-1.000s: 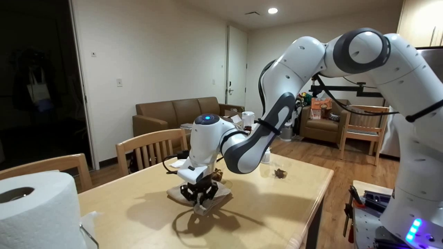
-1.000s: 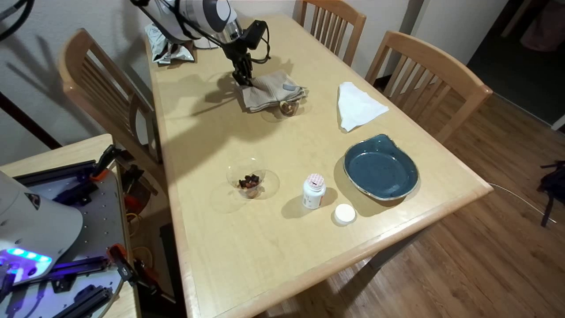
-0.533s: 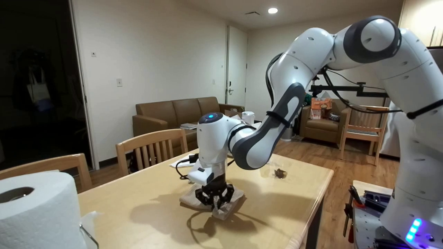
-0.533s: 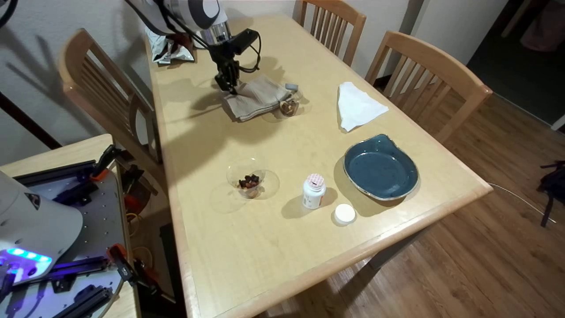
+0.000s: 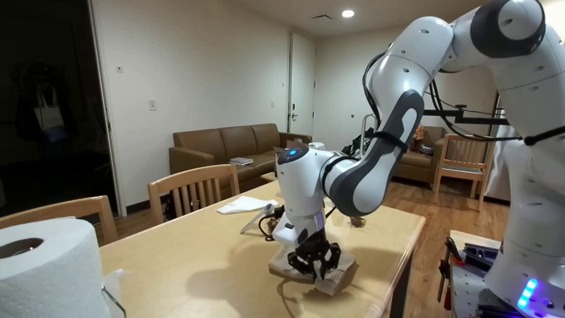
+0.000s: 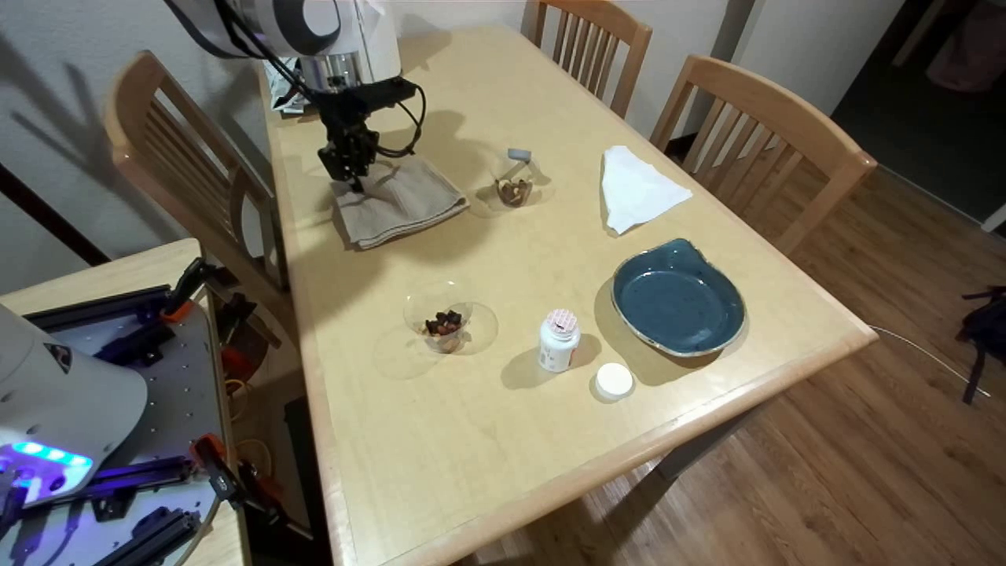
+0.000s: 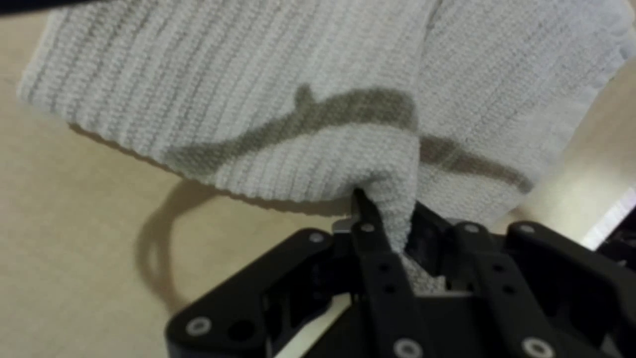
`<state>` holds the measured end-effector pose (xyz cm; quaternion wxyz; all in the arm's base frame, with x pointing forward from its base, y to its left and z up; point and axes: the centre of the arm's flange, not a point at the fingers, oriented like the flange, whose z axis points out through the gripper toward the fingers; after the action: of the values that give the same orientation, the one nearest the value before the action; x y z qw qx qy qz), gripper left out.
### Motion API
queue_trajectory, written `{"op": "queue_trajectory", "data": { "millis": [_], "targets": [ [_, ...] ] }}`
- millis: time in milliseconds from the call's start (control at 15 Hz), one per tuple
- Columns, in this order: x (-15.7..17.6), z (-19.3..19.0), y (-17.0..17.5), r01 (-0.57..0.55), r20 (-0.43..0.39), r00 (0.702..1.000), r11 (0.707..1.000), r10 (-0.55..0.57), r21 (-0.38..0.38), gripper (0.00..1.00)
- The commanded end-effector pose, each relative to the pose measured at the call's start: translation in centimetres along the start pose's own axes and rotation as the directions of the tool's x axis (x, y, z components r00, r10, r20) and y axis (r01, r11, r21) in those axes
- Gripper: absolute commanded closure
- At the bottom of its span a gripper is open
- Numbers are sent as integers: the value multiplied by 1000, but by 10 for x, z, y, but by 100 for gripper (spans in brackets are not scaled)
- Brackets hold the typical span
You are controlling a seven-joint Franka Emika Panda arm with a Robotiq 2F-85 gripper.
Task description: Move the spoon from the white towel to the table then use the towel to wipe the table
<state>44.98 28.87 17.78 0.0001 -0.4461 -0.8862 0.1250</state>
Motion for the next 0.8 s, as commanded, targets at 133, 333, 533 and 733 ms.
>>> {"op": "queue_trajectory", "data": {
  "millis": [133, 333, 533, 733],
  "targets": [
    [13, -7, -65, -121, -65, 990, 991, 124, 49, 96],
    [7, -6, -85, -206, -67, 975, 976, 211, 75, 96],
    [-14, -1, -100, -310, -16, 950, 949, 312, 59, 96],
    [-43, 10, -104, -350, -40, 936, 937, 350, 1, 96]
  ]
}}
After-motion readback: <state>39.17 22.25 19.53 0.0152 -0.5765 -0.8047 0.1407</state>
